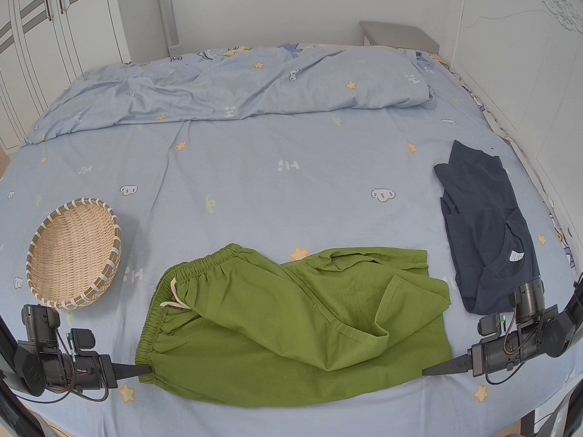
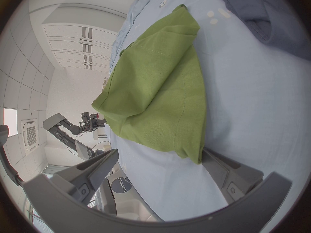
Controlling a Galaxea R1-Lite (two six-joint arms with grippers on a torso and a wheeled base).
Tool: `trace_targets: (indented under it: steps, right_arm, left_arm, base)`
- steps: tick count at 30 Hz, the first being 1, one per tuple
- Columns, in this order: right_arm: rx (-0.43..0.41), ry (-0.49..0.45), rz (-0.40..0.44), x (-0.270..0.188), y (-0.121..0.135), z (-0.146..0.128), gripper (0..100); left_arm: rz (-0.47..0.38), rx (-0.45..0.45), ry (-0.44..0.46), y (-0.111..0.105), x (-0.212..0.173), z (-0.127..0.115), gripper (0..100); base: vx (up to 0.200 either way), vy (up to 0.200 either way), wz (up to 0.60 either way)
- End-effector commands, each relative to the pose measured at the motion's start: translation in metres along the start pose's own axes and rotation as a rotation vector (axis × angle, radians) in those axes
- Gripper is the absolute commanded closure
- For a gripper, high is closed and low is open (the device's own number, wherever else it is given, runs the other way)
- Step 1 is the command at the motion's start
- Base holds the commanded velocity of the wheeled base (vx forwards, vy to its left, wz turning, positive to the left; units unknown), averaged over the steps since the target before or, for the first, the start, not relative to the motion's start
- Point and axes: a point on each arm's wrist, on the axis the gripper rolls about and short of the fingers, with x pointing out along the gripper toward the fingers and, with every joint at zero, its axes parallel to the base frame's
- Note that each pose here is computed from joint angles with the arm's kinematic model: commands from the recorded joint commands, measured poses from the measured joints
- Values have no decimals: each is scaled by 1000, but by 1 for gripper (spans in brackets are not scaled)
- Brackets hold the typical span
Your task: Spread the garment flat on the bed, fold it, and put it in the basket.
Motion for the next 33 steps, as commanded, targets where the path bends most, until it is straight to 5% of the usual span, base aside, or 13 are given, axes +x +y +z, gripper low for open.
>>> trace_targets:
  steps: [1, 7, 8, 24, 33]
  right_arm:
    - [17, -9, -1, -2, -4, 0, 0]
    - [38, -1, -11, -1, -9, -2, 0]
    - [38, -1, -11, -1, -9, -2, 100]
    - [106, -46, -43, -17, -18, -13, 100]
    - [79, -11, -43, -23, 5, -38, 100]
  left_arm:
    - [0, -2, 1, 0, 0, 0, 100]
    - [0, -3, 2, 0, 0, 0, 100]
    - [0, -3, 2, 0, 0, 0, 100]
    - [5, -21, 8, 3, 0, -2, 100]
    - [36, -96, 72, 3, -9, -21, 100]
  base:
    - [0, 0, 0]
    - [0, 0, 0]
    - [0, 0, 0]
    - [0, 0, 0]
    - [0, 0, 0]
